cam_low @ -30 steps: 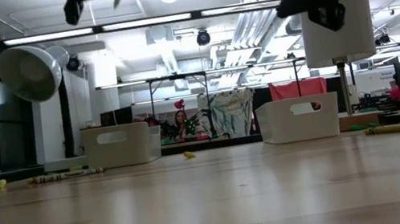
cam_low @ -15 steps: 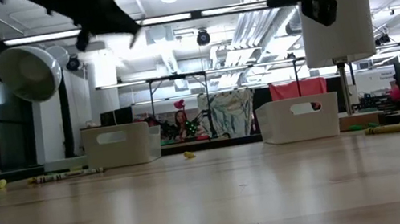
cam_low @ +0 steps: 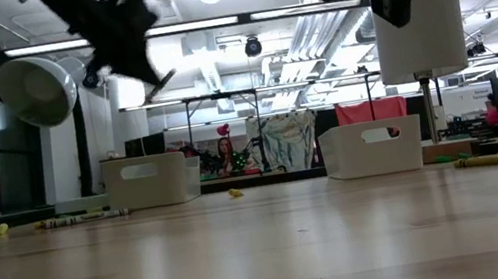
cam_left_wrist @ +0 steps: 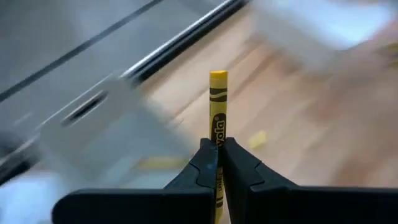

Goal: Sort crayons
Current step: Put the yellow crayon into the gray bin

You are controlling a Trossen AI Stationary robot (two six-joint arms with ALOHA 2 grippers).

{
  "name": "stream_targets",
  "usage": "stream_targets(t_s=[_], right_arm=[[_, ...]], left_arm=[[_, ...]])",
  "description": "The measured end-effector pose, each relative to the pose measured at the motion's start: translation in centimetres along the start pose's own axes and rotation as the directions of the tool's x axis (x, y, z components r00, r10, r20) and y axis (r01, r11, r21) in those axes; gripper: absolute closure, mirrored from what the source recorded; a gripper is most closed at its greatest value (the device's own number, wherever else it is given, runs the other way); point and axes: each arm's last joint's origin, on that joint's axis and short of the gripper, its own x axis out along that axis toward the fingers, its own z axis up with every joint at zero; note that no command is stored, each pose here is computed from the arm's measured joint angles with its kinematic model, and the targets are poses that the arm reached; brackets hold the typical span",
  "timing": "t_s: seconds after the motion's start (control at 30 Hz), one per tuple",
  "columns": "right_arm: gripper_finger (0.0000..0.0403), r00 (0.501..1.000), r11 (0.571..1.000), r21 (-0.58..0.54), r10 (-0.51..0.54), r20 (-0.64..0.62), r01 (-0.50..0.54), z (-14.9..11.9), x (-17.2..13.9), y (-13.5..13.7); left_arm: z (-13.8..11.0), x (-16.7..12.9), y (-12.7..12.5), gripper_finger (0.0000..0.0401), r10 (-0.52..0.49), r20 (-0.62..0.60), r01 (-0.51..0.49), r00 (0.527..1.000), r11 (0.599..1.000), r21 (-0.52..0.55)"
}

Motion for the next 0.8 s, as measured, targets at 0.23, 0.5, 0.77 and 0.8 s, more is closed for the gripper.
stream_targets(t_s=[0.23,0.5,0.77,0.8], right_arm=[[0.0387,0.997,0.998,0.006,-0.060,0.042,0.059,0.3,0.1,-0.4],[0.0387,0.994,0.996,0.035,-0.087,0.072,0.085,1.0,0.3,-1.2],[0.0386,0.990,0.995,0.054,-0.088,0.108,0.082,1.6,0.3,-1.5],[0.0386,0.990,0.995,0.052,-0.089,0.109,0.083,1.6,0.3,-1.5]], left_arm=[[-2.5,4.1,3.1,0.0401,0.123,-0.202,-0.143,0.972,0.986,-0.088],[-2.7,7.8,4.8,0.0388,0.119,-0.340,-0.186,0.933,0.968,-0.171],[-1.4,7.5,5.1,0.0304,0.103,-0.320,-0.163,0.942,0.972,-0.167],[-1.0,7.2,5.1,0.0291,0.098,-0.306,-0.156,0.947,0.973,-0.172]])
